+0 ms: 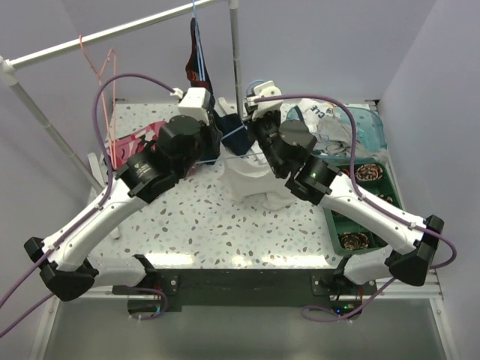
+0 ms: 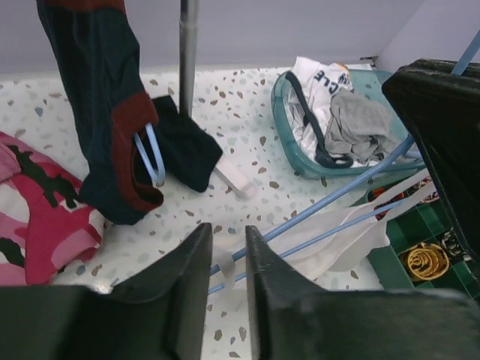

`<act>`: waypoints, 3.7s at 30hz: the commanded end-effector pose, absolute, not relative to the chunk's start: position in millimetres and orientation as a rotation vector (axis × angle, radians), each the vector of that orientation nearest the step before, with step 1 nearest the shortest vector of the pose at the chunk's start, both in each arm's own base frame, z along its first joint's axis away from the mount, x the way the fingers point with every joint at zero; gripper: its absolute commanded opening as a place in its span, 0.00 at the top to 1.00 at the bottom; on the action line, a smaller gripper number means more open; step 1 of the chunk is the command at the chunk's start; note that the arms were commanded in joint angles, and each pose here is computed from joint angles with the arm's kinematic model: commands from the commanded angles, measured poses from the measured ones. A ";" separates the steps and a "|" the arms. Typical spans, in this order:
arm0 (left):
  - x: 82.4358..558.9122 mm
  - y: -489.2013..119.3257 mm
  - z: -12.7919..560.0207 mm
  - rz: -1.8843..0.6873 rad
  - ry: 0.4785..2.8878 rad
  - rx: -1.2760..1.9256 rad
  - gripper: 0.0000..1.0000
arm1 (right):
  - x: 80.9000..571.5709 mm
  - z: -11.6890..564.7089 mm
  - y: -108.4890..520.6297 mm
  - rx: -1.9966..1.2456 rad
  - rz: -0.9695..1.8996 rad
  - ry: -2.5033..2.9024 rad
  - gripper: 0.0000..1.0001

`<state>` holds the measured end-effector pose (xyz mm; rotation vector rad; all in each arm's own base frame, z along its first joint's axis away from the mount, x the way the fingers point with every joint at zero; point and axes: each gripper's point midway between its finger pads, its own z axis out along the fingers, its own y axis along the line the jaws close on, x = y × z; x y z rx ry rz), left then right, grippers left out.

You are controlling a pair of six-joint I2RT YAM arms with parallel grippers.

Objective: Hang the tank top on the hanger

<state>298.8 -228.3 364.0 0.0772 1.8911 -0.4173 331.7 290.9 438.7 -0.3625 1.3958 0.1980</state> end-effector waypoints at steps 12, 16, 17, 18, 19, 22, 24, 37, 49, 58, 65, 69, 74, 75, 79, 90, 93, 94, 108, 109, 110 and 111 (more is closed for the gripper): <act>242.5 -214.7 531.1 -0.497 1.344 0.539 0.49 | 304.1 549.7 304.0 -0.435 0.366 1.214 1.00; 225.7 -208.4 529.3 -0.501 1.328 0.613 0.46 | 289.5 561.3 308.1 -0.495 0.437 1.201 1.00; 219.7 -213.8 523.3 -0.527 1.335 0.662 0.46 | 286.2 563.1 308.1 -0.504 0.452 1.196 1.00; 215.9 -216.7 522.6 -0.543 1.328 0.689 0.45 | 281.6 565.9 305.3 -0.509 0.463 1.187 1.00; 212.7 -220.6 520.4 -0.562 1.330 0.716 0.45 | 278.9 567.4 304.1 -0.512 0.471 1.180 1.00; 210.9 -235.7 508.8 -0.610 1.372 0.790 0.44 | 275.2 564.1 300.7 -0.515 0.479 1.185 1.00; 207.7 -246.6 498.1 -0.644 1.399 0.864 0.44 | 273.9 558.3 301.5 -0.525 0.486 1.194 1.00; 231.7 -251.5 480.3 -0.814 1.401 0.989 0.46 | 269.9 551.6 299.7 -0.531 0.502 1.207 1.00; 234.2 -254.5 431.3 -0.829 1.492 1.031 0.51 | 272.5 551.3 305.8 -0.542 0.504 1.206 1.00; 234.1 -254.7 427.9 -0.847 1.490 0.989 0.82 | 273.6 548.3 313.7 -0.552 0.527 1.214 1.00; 234.6 -252.3 420.1 -0.860 1.488 0.919 1.00 | 275.5 544.4 313.3 -0.543 0.522 1.220 1.00; 228.9 -244.6 426.2 -0.876 1.462 0.820 1.00 | 277.5 538.4 313.2 -0.525 0.520 1.231 0.91; 220.5 -231.2 422.3 -0.846 1.479 0.772 1.00 | 277.0 529.9 314.8 -0.514 0.546 1.245 0.33; 219.4 -228.1 421.4 -0.836 1.488 0.762 1.00 | 275.9 529.0 315.4 -0.507 0.559 1.252 0.29; 218.1 -214.1 427.8 -0.792 1.512 0.687 1.00 | 266.3 537.4 308.7 -0.480 0.614 1.244 0.17; 188.5 -173.9 473.0 -0.705 1.498 0.584 1.00 | 243.3 549.7 262.4 -0.306 0.695 1.213 0.03; 175.1 -159.8 503.8 -0.676 1.462 0.565 1.00 | 245.7 556.0 250.9 -0.259 0.665 1.209 0.03; 174.5 -153.7 509.9 -0.654 1.462 0.542 1.00 | 247.2 557.6 246.5 -0.241 0.649 1.210 0.02; 173.5 -84.0 507.5 -0.421 1.595 0.216 1.00 | 264.5 539.2 246.7 -0.220 0.553 1.278 0.02; 173.6 -81.2 505.5 -0.411 1.604 0.200 1.00 | 265.4 537.5 248.0 -0.222 0.551 1.282 0.02; 173.1 -78.0 501.9 -0.399 1.620 0.188 1.00 | 266.3 534.8 249.8 -0.229 0.548 1.287 0.02; 175.0 -73.0 500.0 -0.380 1.631 0.153 1.00 | 267.4 531.8 251.8 -0.233 0.547 1.293 0.02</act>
